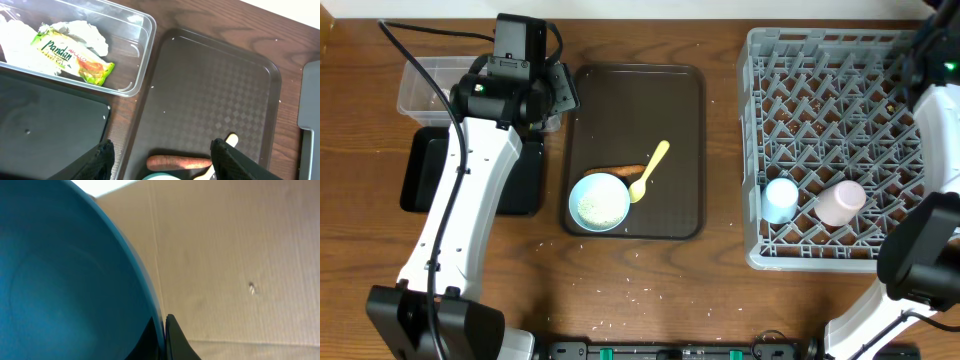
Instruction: Sort waste into correct bins and load items into the dishwasher rack
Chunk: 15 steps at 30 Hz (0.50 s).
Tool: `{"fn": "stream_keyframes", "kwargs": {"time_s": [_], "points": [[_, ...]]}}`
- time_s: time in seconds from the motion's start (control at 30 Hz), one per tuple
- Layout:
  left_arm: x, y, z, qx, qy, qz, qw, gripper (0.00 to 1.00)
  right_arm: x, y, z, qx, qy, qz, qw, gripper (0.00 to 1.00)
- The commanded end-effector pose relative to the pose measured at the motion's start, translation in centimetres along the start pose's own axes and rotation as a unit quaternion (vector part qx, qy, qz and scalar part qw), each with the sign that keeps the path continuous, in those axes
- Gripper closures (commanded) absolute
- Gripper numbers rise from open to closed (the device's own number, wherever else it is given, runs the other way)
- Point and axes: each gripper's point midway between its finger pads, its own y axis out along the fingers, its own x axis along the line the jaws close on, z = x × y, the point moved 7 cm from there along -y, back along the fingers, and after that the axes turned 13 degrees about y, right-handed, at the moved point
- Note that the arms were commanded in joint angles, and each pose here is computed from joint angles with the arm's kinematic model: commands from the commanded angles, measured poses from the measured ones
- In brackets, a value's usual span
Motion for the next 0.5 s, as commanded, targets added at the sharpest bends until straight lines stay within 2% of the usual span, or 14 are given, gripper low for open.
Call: {"fn": "stream_keyframes", "kwargs": {"time_s": [0.0,0.47], "points": [[0.2,0.2,-0.1,0.0,-0.004,-0.007,1.0,0.36,1.0,-0.9,-1.0,-0.013,-0.005,-0.006,1.0,0.99],[0.2,0.2,-0.1,0.0,-0.004,-0.008,1.0,0.36,2.8,-0.2,0.0,0.025,-0.028,0.005,0.999,0.99]]}}
